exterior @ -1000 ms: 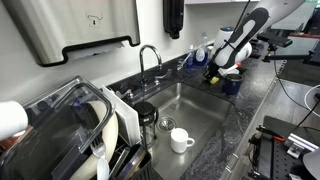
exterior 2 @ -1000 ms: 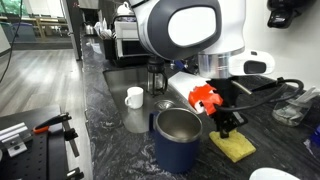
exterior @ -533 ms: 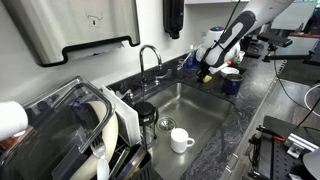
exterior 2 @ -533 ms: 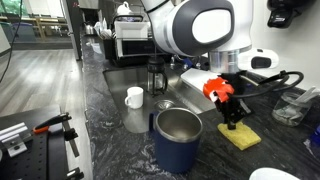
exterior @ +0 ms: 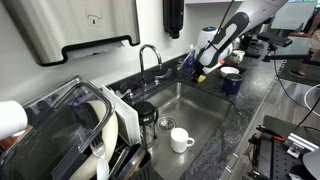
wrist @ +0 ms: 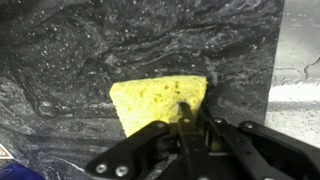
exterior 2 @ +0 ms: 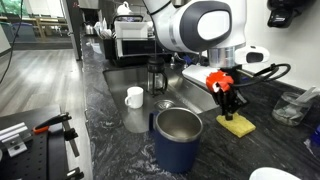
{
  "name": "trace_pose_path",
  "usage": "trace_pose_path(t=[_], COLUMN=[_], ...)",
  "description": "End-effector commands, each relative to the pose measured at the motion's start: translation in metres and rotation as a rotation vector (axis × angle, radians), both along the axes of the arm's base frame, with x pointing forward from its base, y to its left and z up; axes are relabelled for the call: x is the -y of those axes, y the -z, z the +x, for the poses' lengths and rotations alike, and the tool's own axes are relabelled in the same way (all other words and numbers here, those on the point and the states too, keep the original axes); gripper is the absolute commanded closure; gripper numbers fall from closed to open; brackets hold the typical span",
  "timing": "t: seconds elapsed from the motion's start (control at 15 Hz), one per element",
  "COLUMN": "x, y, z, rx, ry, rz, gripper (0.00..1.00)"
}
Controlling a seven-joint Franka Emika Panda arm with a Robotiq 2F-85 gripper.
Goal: Take the kitchen sponge out of the white bowl and use it to scrub the counter
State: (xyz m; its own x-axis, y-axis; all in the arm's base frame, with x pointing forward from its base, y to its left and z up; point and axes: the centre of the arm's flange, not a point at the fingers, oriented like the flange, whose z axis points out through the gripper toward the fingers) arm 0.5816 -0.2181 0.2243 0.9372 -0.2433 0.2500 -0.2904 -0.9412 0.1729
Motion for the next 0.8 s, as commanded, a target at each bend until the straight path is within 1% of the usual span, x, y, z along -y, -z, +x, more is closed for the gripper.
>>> trace_pose_path(t=[0.0,0.2,0.47,0.53,0.73], x=[-0.020,-0.025,-0.009,-0.002,0.022], y=[0.005,0.001,-0.001,0.000,-0.002], z=[-0.027,-0.055,-0.085,-0.081,-0.083], rx=[-0.038,-0.046,-0.061,-0.065,-0.055], ry=[-0.055,-0.084,-0.033,-0.011,0.045], rz=[0.028,0.039,0.046,0.043,0.028], gripper=[0.97,0.97,0.97,0.97,0.97])
